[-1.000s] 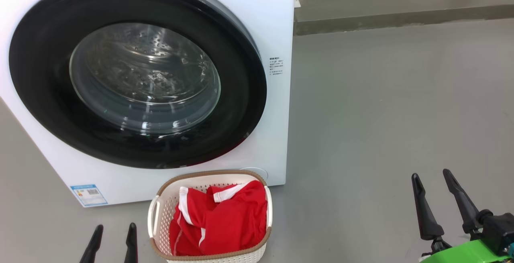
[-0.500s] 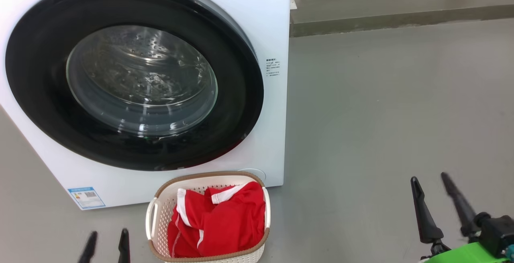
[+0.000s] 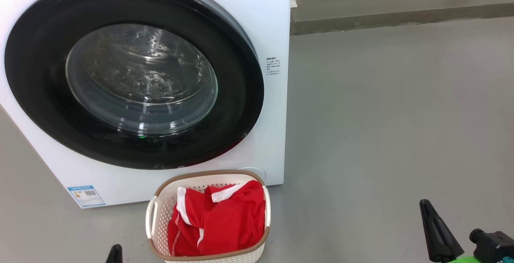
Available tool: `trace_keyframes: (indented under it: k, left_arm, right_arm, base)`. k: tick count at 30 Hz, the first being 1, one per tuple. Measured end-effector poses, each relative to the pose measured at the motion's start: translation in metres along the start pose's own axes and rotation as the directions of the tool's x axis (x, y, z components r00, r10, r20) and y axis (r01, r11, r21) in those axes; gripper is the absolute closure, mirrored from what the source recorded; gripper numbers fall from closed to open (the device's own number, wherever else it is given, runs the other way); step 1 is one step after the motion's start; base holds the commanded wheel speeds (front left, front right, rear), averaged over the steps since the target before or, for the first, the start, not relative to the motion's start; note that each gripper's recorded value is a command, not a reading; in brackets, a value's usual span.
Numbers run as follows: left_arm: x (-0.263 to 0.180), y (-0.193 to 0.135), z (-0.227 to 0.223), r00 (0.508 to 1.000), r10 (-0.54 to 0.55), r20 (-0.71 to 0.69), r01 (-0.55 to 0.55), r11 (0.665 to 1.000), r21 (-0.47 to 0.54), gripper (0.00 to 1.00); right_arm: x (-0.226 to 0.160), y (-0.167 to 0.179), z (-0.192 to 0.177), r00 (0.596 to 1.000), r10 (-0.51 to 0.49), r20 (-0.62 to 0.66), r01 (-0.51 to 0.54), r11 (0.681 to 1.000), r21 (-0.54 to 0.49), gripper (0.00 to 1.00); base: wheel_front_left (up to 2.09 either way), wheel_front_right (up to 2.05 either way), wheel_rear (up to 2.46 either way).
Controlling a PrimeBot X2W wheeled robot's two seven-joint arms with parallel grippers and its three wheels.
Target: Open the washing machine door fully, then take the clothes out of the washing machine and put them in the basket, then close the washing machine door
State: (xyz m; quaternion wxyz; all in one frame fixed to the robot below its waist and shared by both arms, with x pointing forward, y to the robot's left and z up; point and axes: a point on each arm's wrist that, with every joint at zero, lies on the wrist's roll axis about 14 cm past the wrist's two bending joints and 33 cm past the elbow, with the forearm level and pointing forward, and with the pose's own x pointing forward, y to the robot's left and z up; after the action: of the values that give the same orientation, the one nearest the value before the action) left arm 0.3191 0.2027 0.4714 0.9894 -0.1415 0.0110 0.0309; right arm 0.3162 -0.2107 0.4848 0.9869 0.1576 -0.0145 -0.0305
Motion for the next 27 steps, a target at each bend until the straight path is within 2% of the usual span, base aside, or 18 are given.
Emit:
trace_keyframes:
  k: [12,27]
  left_arm:
    - [0.0026,0.0026,-0.0045,0.999,0.024,-0.026,-0.027,0.991,-0.129,1.0]
    - [0.0095,0.003,-0.0057,0.998,0.04,-0.046,-0.051,0.955,-0.292,1.0]
  right_arm:
    - [0.0022,-0.005,-0.0051,0.999,-0.031,-0.026,0.034,0.992,0.121,1.0]
    - [0.0101,-0.0067,-0.0074,0.997,-0.051,-0.052,0.063,0.96,0.273,1.0]
  base:
    - [0.0,0.0,0.0]
    - [0.0,0.0,0.0]
